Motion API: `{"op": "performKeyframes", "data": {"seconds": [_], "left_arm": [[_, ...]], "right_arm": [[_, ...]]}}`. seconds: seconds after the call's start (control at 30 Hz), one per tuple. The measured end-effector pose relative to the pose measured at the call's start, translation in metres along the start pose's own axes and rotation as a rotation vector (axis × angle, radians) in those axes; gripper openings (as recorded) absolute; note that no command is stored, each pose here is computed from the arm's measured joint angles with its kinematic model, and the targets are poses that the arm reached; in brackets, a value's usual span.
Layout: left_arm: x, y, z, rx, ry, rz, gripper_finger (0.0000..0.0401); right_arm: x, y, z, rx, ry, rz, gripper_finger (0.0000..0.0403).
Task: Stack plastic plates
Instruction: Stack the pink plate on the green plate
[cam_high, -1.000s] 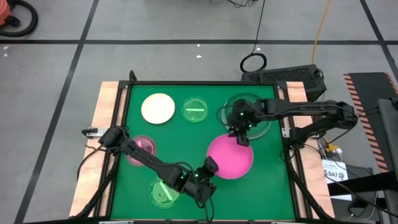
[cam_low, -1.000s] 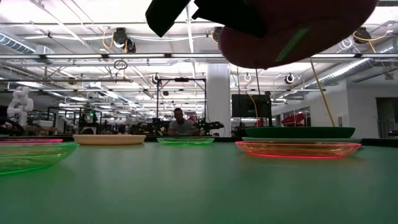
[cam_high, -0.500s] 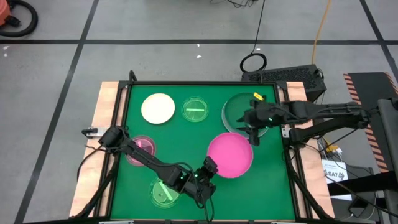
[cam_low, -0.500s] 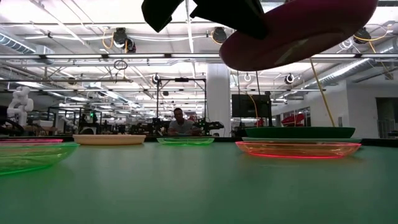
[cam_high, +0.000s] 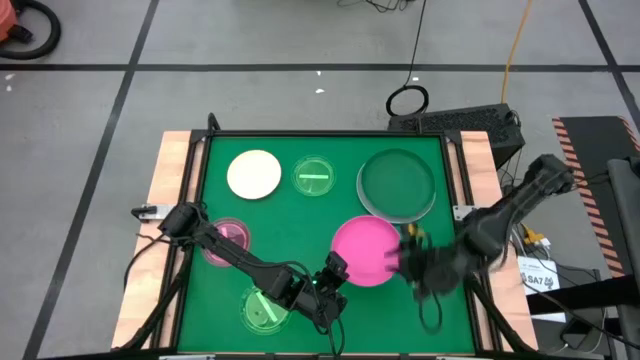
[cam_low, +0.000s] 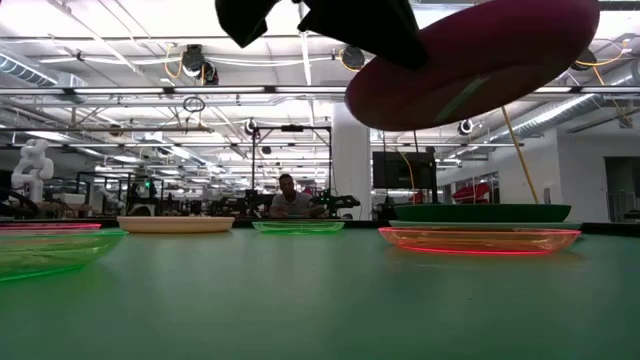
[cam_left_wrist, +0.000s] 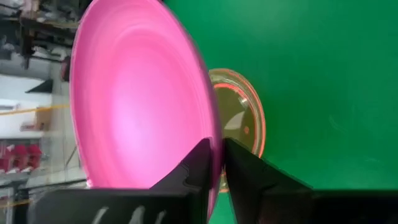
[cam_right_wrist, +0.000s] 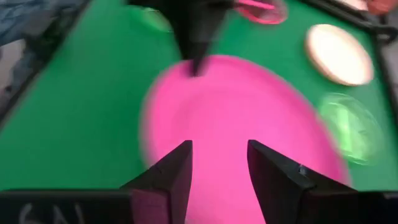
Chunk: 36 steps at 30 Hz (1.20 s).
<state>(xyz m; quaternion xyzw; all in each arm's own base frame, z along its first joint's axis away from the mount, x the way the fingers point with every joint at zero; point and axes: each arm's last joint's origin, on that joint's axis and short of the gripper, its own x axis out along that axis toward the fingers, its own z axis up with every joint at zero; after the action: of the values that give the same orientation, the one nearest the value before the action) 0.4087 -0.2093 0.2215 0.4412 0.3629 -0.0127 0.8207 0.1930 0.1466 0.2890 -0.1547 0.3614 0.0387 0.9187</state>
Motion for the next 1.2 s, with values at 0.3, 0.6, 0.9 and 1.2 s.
{"op": "performKeyframes", "data": {"seconds": [0.3,0.6,0.9,1.2], "left_arm": [[0.004,0.003,-0.003,-0.016,-0.009,-0.055,0.0044],[0.011,0.010,-0.007,-0.024,-0.016,-0.099,0.0044],[0.015,0.014,-0.010,-0.015,-0.011,-0.101,0.0044],[0.014,0.013,-0.010,-0.006,-0.011,-0.102,0.0044]], "right_arm": [[0.019,0.050,-0.003,0.039,-0.019,0.022,0.0148],[0.029,0.047,-0.005,0.099,0.047,0.040,0.0148],[0.040,0.031,-0.006,0.171,0.146,0.095,0.0148],[0.047,0.021,-0.005,0.169,0.168,0.080,0.0116]]}}
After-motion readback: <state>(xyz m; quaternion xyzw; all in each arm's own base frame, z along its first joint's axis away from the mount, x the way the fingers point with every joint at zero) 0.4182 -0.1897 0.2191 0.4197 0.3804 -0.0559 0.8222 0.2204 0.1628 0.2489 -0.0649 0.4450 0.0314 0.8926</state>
